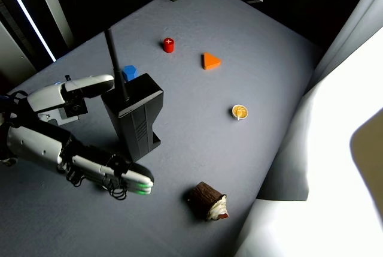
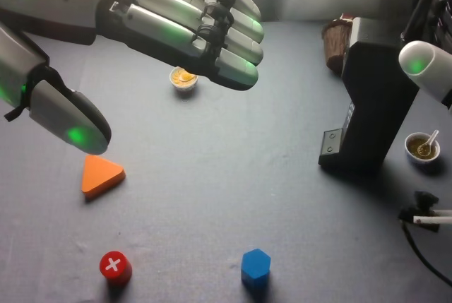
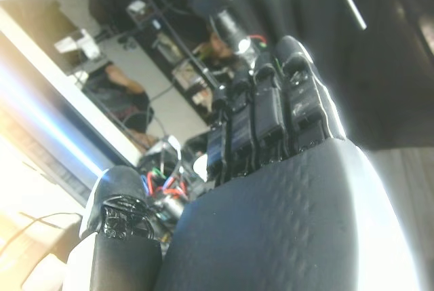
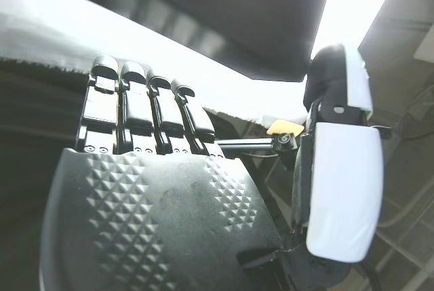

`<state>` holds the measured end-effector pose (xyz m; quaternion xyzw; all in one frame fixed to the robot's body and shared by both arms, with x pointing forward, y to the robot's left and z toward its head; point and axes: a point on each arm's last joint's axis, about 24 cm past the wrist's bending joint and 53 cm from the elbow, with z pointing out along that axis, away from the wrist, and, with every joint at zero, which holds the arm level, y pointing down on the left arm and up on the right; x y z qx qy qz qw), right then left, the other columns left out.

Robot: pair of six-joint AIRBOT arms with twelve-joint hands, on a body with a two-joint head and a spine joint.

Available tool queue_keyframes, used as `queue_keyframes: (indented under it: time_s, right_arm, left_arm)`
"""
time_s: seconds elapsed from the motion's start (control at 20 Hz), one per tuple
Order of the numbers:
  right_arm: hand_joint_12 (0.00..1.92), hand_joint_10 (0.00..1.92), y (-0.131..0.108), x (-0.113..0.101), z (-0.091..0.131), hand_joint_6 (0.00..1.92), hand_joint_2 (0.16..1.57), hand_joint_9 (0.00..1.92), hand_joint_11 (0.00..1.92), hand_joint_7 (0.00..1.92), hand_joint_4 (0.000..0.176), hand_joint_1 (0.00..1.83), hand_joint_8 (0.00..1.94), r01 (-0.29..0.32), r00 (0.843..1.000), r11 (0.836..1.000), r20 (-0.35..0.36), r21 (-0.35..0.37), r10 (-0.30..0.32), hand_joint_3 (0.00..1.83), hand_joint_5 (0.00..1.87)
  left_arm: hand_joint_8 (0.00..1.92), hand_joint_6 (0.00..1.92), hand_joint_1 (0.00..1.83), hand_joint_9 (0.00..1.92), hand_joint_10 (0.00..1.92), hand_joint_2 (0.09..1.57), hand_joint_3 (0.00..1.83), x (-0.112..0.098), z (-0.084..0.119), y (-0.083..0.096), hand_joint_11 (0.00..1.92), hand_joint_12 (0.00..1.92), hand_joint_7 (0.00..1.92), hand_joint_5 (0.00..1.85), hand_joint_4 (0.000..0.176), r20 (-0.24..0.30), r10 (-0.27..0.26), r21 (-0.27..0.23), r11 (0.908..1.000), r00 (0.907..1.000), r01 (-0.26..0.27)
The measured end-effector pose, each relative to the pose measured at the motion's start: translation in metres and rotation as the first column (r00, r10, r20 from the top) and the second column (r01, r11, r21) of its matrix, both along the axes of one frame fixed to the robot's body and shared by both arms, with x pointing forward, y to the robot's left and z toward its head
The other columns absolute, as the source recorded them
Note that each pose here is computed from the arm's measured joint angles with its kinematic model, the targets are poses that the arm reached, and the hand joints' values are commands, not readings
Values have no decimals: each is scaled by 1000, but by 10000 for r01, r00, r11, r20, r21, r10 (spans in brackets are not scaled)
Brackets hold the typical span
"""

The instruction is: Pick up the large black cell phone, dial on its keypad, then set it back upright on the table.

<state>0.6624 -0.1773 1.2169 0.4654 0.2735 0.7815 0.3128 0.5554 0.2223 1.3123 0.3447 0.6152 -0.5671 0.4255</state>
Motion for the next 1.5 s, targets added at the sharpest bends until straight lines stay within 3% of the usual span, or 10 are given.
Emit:
queue_keyframes:
  time_s: [0.1,0.5,0.65,0.85,0.9,0.95,1.0,1.05,1.15,1.5]
  right_arm:
    - [56,0,1,0,3,0,968,0,6,0,0,909,0,-7,10000,10000,63,62,6,18,0]
    - [729,17,14,-6,12,8,998,196,0,181,0,1097,13,-422,9985,9991,357,-14,422,3,185]
    - [814,21,16,-6,12,9,1041,244,0,222,0,1079,15,-498,9982,9988,335,-34,498,11,211]
    - [1002,62,16,-6,12,16,1075,632,279,520,0,1283,22,-471,9985,9989,285,50,470,2,428]
    - [1093,111,17,-7,11,24,1090,835,425,669,0,1380,29,-484,9985,9988,272,69,482,2,572]
    - [1151,1031,17,-7,12,14,1070,825,491,781,0,1556,24,-494,9984,9988,284,73,492,63,669]
    - [1577,1100,18,-8,12,795,1120,966,653,884,0,1506,816,-518,9982,9986,318,70,515,21,753]
    - [1627,1163,18,-8,14,809,1118,936,754,927,0,1494,932,-499,9980,9987,378,47,497,3,899]
    - [1579,1176,17,-8,14,648,1097,929,835,962,0,1494,955,-510,9979,9986,401,102,505,1,1027]
    - [1604,1231,16,-8,14,852,1126,886,865,883,0,1488,1049,-467,9982,9988,385,141,461,0,891]
  left_arm:
    - [6,5,20,167,4,1225,0,0,0,0,0,444,212,204,5,-20,4,-11,10000,10000,-4]
    - [2,1,0,135,2,1225,0,0,1,0,0,429,175,157,12,-39,-12,-26,10000,10000,12]
    - [5,5,0,157,6,1233,1,-1,1,0,0,461,198,180,13,-43,-27,-19,10000,10000,27]
    - [3,2,7,132,5,1242,1,-1,0,0,0,343,195,173,11,-45,-38,12,10000,10000,38]
    - [0,3,17,127,2,1240,0,-1,-1,0,0,338,184,177,16,-47,-42,48,10000,10000,42]
    - [3,2,25,127,2,1237,0,-1,-1,0,0,343,190,177,17,-43,-42,56,10000,10000,42]
    - [2,2,5,131,2,1241,1,-1,-1,0,0,364,193,180,14,-44,-46,67,10000,10000,46]
    - [1,1,0,126,0,1246,2,-1,-2,0,0,351,185,182,11,-45,-42,71,10000,10000,42]
    - [0,0,0,120,0,1245,0,-1,-2,0,0,335,175,170,15,-49,-49,86,10000,10000,50]
    - [2,3,6,143,6,1235,0,-2,-2,0,0,378,182,184,12,-76,-68,81,9999,9999,69]
